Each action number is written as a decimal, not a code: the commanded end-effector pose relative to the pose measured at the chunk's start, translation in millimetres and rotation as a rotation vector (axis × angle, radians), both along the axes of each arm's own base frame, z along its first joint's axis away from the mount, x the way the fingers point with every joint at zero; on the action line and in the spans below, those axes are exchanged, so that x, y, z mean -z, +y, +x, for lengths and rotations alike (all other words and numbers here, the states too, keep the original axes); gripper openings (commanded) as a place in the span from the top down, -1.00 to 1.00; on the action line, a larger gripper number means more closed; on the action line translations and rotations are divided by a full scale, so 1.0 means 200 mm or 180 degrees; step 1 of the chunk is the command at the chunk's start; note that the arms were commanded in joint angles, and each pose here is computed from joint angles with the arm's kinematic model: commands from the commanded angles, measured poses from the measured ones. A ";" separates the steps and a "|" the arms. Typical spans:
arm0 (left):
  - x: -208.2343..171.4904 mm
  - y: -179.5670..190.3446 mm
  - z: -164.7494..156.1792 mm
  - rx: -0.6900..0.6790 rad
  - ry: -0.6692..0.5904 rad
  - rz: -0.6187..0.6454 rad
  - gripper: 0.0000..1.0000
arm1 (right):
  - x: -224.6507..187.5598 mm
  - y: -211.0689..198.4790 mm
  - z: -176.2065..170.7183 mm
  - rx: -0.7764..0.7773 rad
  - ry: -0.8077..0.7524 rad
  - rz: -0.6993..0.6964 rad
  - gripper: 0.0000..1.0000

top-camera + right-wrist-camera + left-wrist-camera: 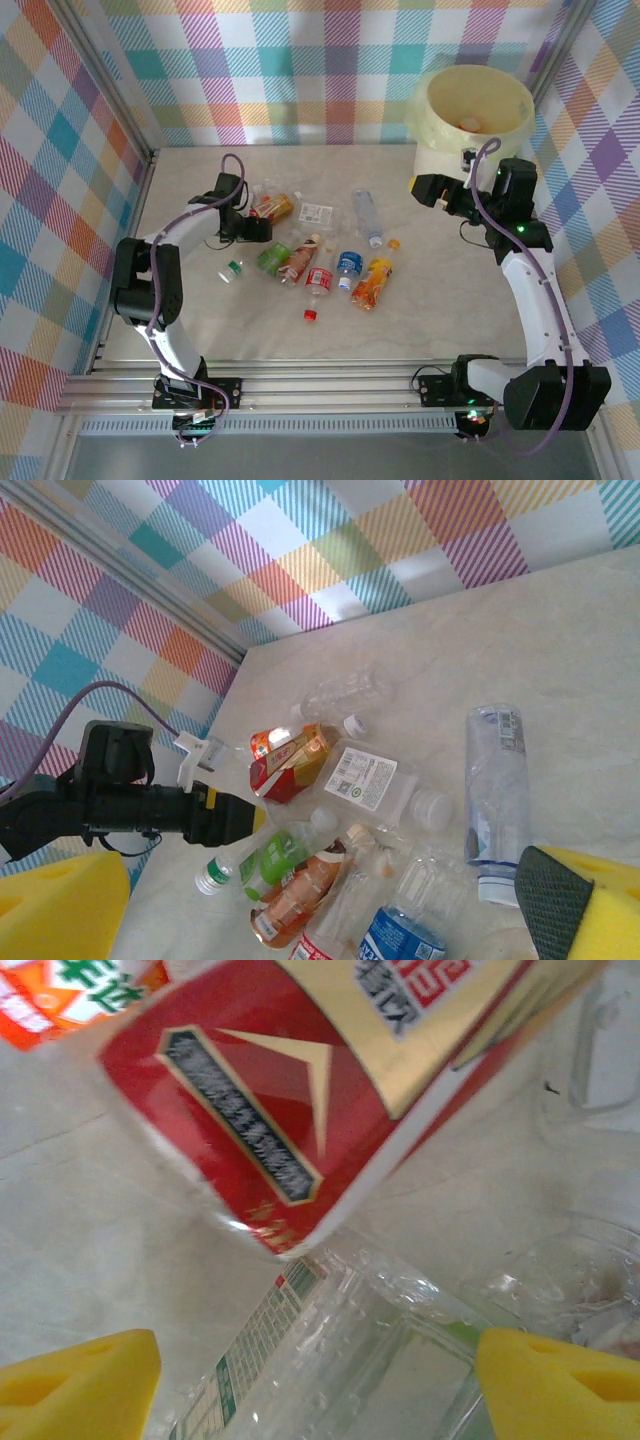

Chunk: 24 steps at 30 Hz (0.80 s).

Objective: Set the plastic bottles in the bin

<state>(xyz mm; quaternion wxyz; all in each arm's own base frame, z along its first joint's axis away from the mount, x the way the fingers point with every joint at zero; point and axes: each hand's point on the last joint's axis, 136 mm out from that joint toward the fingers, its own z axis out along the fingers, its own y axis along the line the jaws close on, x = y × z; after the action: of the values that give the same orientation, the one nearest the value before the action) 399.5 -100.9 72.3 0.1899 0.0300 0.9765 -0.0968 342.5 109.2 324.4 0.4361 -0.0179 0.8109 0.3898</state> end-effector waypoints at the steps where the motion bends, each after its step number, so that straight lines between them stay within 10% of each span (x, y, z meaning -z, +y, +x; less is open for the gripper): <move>1: 0.03 -0.07 -0.02 0.0203 0.0117 -0.0110 -0.68 | -0.05 0.00 0.01 0.0015 -0.0121 0.0018 -0.99; 14: 0.04 0.27 -0.07 -0.0733 0.0043 0.0353 -0.65 | 0.02 0.00 0.01 0.0036 0.0020 0.0002 -0.99; 24: -0.15 0.11 -0.19 -0.0215 -0.0306 -0.0116 -1.00 | 0.05 0.01 0.02 0.0032 0.0082 0.0029 -0.99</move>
<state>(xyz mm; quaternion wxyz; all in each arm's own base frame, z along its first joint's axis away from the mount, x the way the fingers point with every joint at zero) 365.3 -70.1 87.3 0.2181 -0.0303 0.9716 -0.0862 344.5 108.5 320.3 0.4324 -0.0113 0.8141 0.3875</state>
